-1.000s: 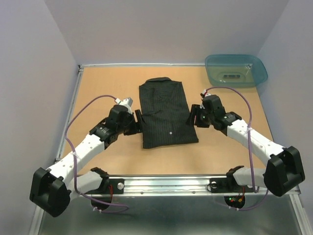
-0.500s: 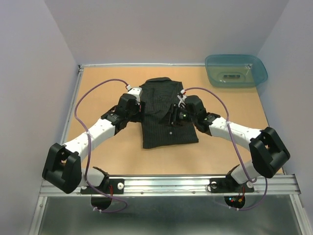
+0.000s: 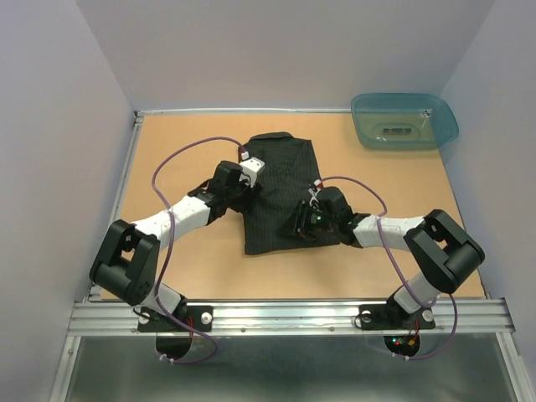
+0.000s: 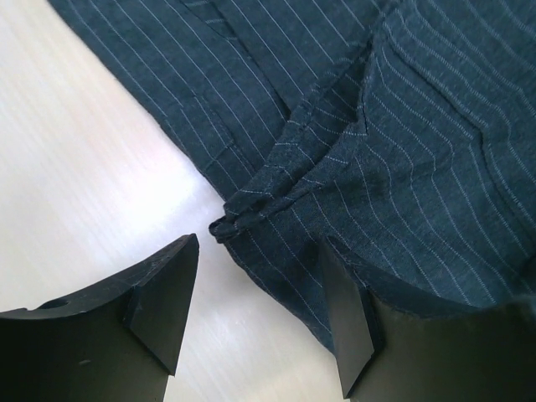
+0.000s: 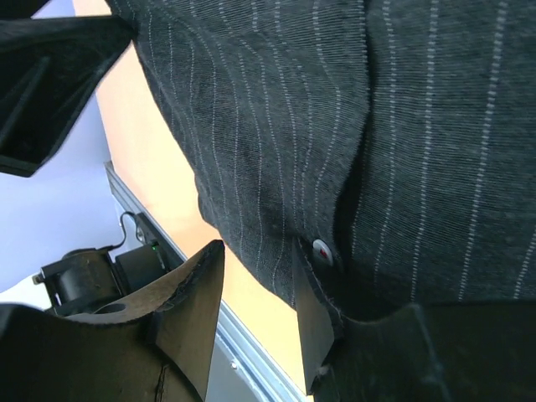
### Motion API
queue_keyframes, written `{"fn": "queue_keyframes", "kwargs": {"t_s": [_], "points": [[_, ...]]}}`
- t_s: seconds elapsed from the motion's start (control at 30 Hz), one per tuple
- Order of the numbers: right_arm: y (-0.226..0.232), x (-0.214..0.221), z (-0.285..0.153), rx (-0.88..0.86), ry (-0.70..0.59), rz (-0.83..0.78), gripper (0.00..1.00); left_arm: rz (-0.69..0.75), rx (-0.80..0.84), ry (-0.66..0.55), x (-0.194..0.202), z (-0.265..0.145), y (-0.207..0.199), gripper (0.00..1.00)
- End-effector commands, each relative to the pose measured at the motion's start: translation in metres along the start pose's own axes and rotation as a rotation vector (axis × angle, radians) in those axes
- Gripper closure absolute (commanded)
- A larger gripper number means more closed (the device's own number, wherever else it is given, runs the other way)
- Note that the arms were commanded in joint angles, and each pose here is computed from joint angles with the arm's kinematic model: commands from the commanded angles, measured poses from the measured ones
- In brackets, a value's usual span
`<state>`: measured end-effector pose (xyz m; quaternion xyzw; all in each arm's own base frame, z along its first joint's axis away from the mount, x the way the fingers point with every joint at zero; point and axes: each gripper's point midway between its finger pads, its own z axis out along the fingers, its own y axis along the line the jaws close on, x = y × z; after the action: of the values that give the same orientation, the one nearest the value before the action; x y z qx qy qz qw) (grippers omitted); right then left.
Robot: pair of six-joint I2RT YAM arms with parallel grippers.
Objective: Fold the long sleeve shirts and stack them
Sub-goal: Fold the shirt
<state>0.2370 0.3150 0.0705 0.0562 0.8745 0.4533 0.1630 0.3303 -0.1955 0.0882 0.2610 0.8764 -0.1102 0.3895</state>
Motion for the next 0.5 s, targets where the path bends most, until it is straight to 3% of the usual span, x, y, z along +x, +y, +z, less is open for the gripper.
{"fn": "queue_keyframes", "kwargs": {"t_s": [0.0,0.47], "points": [[-0.007,-0.008,0.002,-0.002,-0.065,0.016,0.56,0.075,0.045,-0.054,-0.021,0.006,-0.005,0.29],[-0.028,0.004,0.005,0.041,-0.038,0.055,0.59,0.038,-0.257,-0.050,-0.046,0.032,0.056,0.30]]}}
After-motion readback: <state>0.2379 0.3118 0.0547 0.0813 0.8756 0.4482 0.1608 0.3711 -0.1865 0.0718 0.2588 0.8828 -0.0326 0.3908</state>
